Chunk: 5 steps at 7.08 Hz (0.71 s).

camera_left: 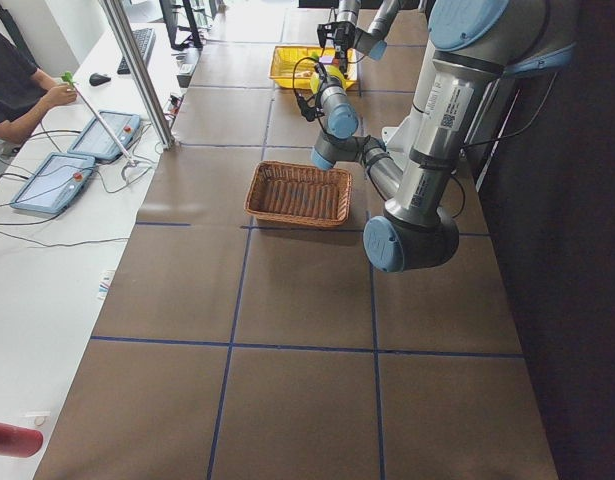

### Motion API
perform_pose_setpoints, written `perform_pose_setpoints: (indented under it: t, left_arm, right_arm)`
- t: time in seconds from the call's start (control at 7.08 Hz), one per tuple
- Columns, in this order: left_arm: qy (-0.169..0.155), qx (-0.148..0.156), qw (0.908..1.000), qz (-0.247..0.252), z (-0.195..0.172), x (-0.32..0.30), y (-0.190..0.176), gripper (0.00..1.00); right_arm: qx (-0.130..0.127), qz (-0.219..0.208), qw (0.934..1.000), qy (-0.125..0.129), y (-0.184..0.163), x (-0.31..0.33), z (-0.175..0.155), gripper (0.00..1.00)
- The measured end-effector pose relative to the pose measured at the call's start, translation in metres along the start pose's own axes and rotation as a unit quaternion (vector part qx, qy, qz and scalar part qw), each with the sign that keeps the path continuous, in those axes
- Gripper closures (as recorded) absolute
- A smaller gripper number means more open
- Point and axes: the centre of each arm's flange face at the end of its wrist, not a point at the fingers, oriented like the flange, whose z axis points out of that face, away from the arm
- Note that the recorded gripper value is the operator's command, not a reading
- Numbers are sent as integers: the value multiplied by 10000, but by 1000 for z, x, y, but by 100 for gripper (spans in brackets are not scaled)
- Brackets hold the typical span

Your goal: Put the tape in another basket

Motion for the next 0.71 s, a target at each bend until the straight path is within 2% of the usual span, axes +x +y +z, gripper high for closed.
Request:
perform_pose_setpoints:
  t: [0.14, 0.28, 0.42, 0.56, 0.71]
  left_arm:
    - [-572, 246, 9977, 271, 4, 9, -10, 99]
    - [-1100, 486, 9911, 572, 10, 13, -15, 99]
    - [-1546, 678, 9826, 781, 14, 13, -19, 99]
    - [-1984, 871, 9712, 988, 15, 13, -27, 99]
    - [-2387, 1070, 9576, 1211, 13, 18, -34, 99]
  right_arm:
    - [310, -334, 9982, 379, -21, -2, -1, 0]
    - [574, -799, 9917, 827, -39, 0, -1, 0]
    - [768, -1220, 9813, 1273, -56, 2, -3, 0]
    - [999, -1551, 9672, 1744, -79, 3, -9, 0]
    - [1267, -1841, 9493, 2209, -100, 4, -18, 0]
